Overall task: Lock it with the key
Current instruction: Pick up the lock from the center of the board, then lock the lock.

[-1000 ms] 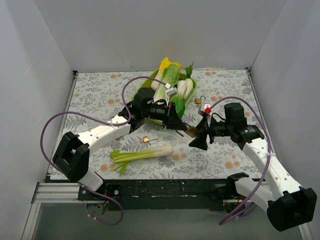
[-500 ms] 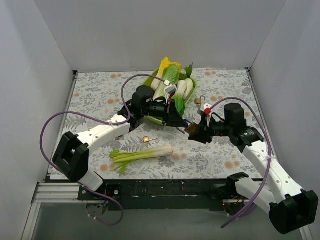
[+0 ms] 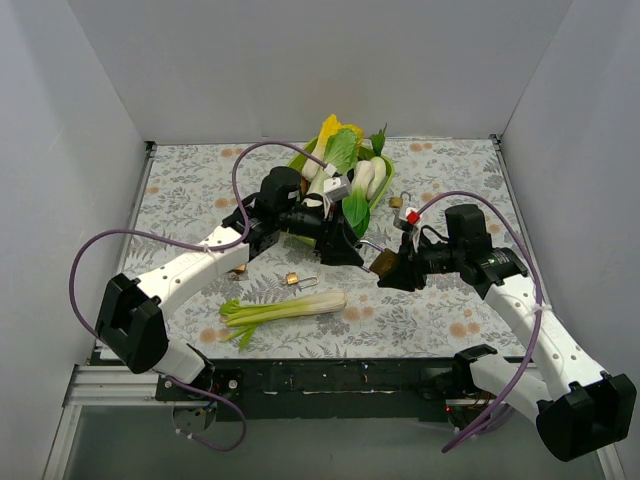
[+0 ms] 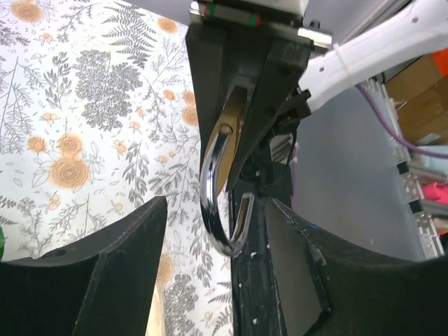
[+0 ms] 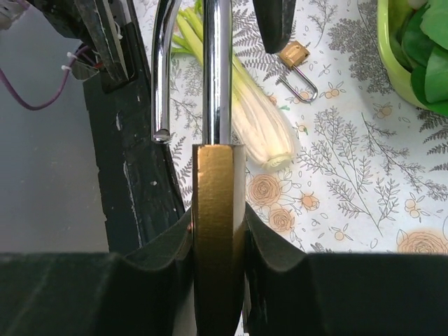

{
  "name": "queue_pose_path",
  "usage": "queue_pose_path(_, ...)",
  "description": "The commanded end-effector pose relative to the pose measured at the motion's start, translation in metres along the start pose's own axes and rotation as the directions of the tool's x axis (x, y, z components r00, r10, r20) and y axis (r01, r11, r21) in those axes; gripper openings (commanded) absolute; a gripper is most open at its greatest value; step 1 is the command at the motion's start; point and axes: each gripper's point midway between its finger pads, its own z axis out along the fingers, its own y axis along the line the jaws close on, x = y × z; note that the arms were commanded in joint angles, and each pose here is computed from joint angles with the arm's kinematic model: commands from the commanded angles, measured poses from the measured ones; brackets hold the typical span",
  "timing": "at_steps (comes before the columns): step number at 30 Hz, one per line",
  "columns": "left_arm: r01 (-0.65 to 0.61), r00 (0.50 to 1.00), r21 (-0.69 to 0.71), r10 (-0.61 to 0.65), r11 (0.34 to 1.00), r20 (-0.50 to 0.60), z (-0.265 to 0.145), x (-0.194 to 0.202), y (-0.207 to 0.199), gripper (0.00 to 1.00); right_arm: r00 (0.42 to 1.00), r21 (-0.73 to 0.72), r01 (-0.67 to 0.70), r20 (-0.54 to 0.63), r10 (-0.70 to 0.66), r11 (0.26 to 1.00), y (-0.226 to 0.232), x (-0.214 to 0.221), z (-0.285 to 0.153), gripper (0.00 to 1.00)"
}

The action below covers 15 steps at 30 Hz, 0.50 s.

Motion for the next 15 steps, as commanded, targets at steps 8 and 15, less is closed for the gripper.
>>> queue_pose_path(8,-0.160,0.986,0.006,0.160,0.987,-0.050,-0.0141,0.0005,-0.0166,0.35,0.985,-0.112,0.140,0.114,-0.127,0.984,0.0291,-0.0468,-0.0095,0.01)
queue_pose_path(15,-0.169,0.984,0.020,0.170,0.985,-0.051,-0.0109,0.0004,-0.0213,0.06,0.983,-0.118,0.160,0.107,-0.148,0.980,0.0330,-0.0473,-0.0095,0.01)
